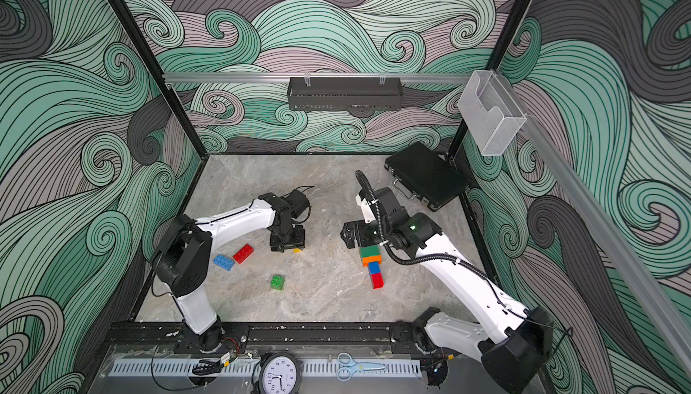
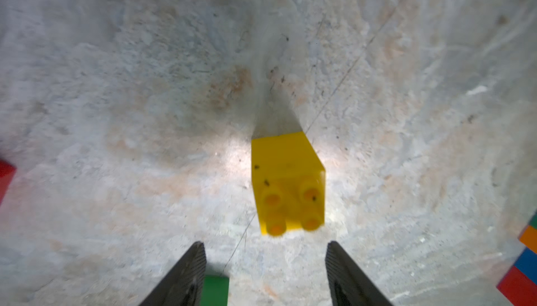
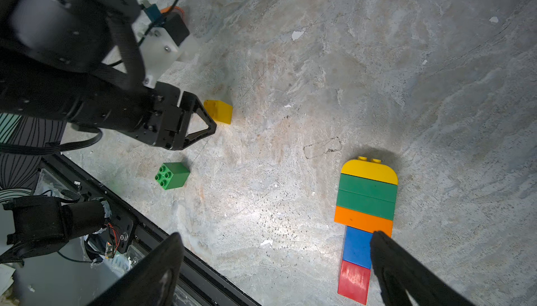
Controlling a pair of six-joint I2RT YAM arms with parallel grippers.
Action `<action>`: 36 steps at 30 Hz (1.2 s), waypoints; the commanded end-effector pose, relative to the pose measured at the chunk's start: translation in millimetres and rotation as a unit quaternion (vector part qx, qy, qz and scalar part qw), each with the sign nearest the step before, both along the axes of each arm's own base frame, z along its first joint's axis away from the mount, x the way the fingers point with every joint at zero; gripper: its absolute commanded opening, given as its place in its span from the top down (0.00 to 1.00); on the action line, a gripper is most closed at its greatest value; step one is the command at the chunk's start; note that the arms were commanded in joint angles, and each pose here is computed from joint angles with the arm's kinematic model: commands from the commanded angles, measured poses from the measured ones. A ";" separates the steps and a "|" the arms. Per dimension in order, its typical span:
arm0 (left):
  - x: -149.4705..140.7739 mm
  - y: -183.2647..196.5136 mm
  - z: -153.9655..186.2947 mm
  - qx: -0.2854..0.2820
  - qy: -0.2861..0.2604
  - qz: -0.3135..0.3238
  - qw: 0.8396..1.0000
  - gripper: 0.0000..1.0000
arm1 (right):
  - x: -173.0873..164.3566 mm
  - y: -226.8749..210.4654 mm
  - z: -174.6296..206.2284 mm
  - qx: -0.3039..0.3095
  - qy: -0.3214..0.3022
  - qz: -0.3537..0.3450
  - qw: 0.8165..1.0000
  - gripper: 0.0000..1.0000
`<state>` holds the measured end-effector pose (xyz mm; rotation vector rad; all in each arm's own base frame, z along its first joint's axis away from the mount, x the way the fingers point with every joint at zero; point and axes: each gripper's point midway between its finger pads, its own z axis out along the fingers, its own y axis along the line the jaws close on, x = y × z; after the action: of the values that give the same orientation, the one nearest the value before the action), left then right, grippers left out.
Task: Assemble an ice cream with lego
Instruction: Adjust the lego brick at the center of the board, then pick up the lego brick from the center of the board.
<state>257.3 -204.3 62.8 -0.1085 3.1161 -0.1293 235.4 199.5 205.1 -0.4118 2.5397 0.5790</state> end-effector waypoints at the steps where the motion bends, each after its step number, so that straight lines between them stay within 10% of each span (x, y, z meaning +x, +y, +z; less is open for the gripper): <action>1: -32.8 19.4 20.1 0.018 0.016 0.002 1.000 0.33 | -5.0 -6.8 -4.1 -0.011 0.004 -0.007 1.000 0.01; 16: -111.4 33.5 2.1 0.028 0.086 -0.037 0.995 0.31 | -9.5 -7.5 -2.0 0.001 0.007 -0.012 1.000 0.01; 36: -93.4 28.6 -21.7 0.046 0.055 -0.055 0.996 0.46 | -14.6 -17.1 1.2 0.001 -0.004 -0.027 1.000 0.01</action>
<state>158.6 -174.0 40.6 0.0336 3.2509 -0.0044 224.3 187.1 209.5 -0.3625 2.5210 0.5768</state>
